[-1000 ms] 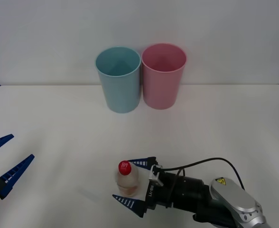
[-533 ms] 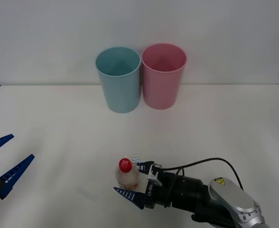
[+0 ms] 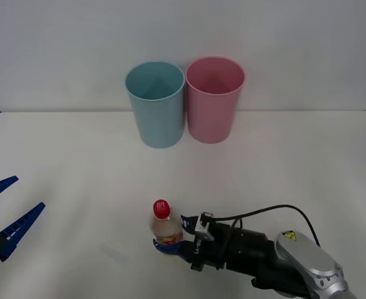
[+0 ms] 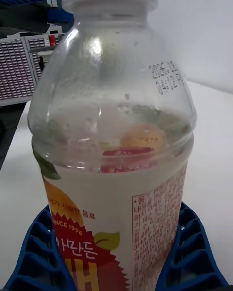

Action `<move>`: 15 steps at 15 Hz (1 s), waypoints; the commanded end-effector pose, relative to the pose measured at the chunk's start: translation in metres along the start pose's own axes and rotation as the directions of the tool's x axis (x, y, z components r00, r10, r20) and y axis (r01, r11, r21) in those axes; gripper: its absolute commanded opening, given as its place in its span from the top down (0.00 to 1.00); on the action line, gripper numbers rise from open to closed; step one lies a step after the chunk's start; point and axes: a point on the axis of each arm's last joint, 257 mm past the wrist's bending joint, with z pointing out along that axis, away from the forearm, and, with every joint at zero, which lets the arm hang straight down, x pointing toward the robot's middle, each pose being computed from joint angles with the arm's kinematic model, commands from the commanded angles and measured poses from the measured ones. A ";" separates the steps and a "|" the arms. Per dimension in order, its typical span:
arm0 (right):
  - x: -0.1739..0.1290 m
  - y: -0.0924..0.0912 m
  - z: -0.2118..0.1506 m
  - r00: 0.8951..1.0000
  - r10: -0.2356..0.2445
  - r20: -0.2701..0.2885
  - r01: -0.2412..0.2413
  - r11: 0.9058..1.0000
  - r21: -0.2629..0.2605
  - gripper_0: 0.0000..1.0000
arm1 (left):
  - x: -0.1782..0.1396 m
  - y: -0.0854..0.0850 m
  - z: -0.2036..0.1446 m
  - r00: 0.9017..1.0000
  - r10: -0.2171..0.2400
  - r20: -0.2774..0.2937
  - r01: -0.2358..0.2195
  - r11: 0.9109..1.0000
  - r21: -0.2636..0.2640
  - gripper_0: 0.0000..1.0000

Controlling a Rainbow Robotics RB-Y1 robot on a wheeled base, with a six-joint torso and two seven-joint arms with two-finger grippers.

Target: Grasp the object on the table and drop it into the matching bin: aluminum can to the light blue bin, PET bottle to the pink bin.

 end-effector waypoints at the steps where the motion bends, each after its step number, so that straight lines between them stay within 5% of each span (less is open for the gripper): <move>1: -0.015 -0.007 -0.011 1.000 0.000 0.019 0.000 1.000 0.016 1.00 | 0.000 0.000 0.000 1.000 0.000 0.000 0.000 1.000 0.000 0.00; 9: -0.093 -0.042 -0.044 0.989 0.092 0.112 -0.102 0.991 0.091 1.00 | 0.000 0.000 0.000 1.000 0.000 0.000 0.000 1.000 0.000 0.00; 15: -0.182 -0.072 -0.064 0.962 0.126 0.241 -0.161 0.979 0.129 1.00 | 0.000 0.000 0.000 1.000 0.000 0.000 0.000 1.000 0.000 0.00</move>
